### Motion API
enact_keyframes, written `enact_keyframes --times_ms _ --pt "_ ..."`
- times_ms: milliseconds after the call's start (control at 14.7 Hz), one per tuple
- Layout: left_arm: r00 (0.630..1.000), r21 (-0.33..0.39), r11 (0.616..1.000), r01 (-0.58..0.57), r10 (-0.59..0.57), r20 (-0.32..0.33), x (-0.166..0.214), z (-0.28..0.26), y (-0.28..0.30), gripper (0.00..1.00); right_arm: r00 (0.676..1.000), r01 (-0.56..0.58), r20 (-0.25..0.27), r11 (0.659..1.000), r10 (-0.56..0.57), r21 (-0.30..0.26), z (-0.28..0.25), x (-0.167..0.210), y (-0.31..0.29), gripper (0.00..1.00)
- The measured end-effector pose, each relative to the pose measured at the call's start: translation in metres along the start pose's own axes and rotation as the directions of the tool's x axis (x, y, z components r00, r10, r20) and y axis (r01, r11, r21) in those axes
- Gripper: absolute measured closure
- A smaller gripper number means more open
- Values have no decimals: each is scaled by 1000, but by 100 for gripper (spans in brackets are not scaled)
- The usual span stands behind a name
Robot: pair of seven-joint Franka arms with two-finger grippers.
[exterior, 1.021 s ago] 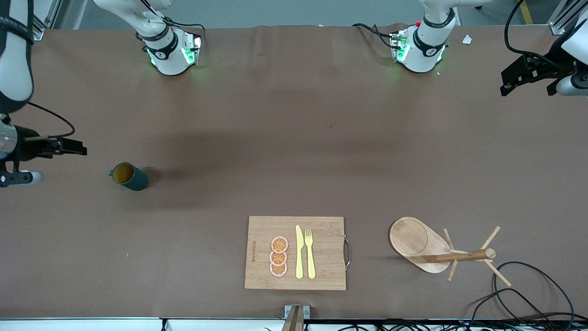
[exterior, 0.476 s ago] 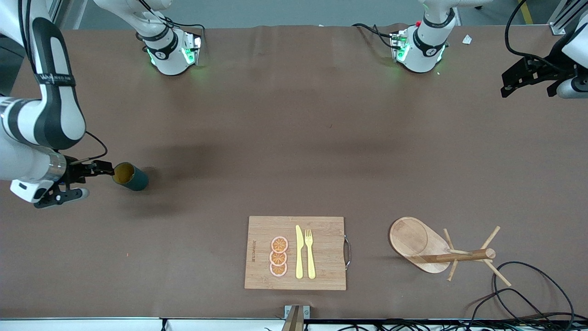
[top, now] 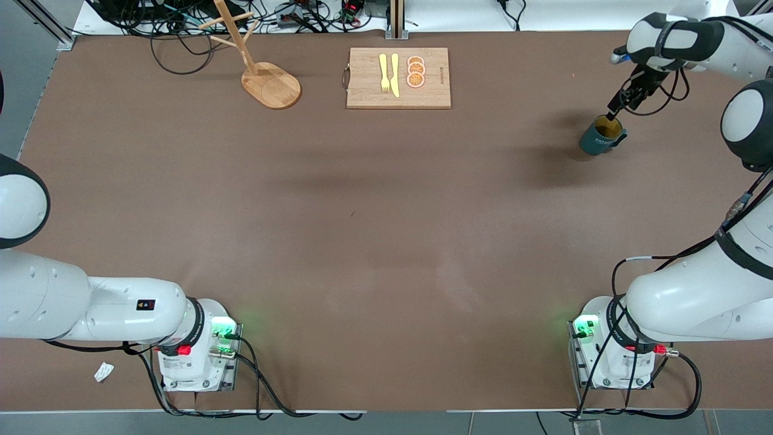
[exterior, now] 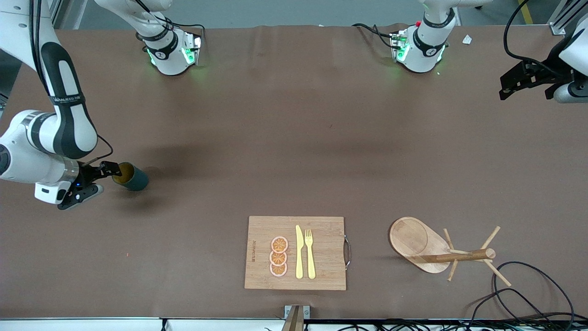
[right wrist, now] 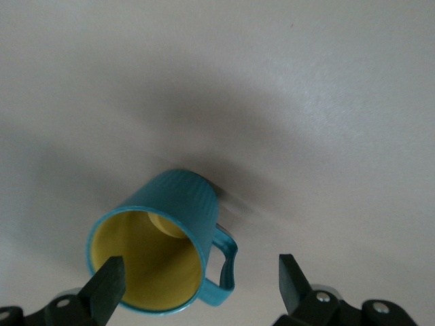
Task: Pass cup and hang on rack
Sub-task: 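Carry the teal mug with the right gripper toward the table middle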
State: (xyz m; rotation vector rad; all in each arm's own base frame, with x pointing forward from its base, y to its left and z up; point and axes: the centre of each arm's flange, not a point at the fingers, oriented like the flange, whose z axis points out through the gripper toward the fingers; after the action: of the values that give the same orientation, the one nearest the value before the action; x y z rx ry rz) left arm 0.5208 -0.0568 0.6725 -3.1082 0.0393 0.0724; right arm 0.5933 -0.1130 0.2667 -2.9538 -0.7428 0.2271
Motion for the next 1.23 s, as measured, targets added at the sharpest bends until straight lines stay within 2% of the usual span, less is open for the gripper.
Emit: enact_keyframes --times_ms 136,204,408,681,749,817,1021,1225 --pt "1000 0 1000 0 0 5 2 3 0 0 1000 4 -3 1000 -4 -6 11 -1 1 0" --pt "1000 0 1000 0 0 10 4 5 0 0 1000 4 -8 1000 -4 -12 17 -1 1 5" --pt "1000 0 1000 -1 1 20 7 10 0 0 1000 -1 -11 1000 1 -16 36 -6 -1 37" --pt "1000 0 1000 3 -3 20 8 10 -2 0 1000 -18 -18 1000 18 8 42 -7 -4 76" --pt "1000 -1 1000 6 -6 20 8 10 -4 0 1000 -18 -13 1000 18 15 42 -7 -5 89" --pt "1000 -1 1000 9 -9 20 8 10 -5 0 1000 -22 -3 999 22 28 42 -6 -8 96" --pt "1000 -1 1000 12 -12 20 8 10 -6 0 997 -79 26 995 77 54 21 11 -28 96" --pt "1000 -1 1000 12 -12 19 8 10 -6 0 984 -180 21 983 179 45 -19 37 -72 96"
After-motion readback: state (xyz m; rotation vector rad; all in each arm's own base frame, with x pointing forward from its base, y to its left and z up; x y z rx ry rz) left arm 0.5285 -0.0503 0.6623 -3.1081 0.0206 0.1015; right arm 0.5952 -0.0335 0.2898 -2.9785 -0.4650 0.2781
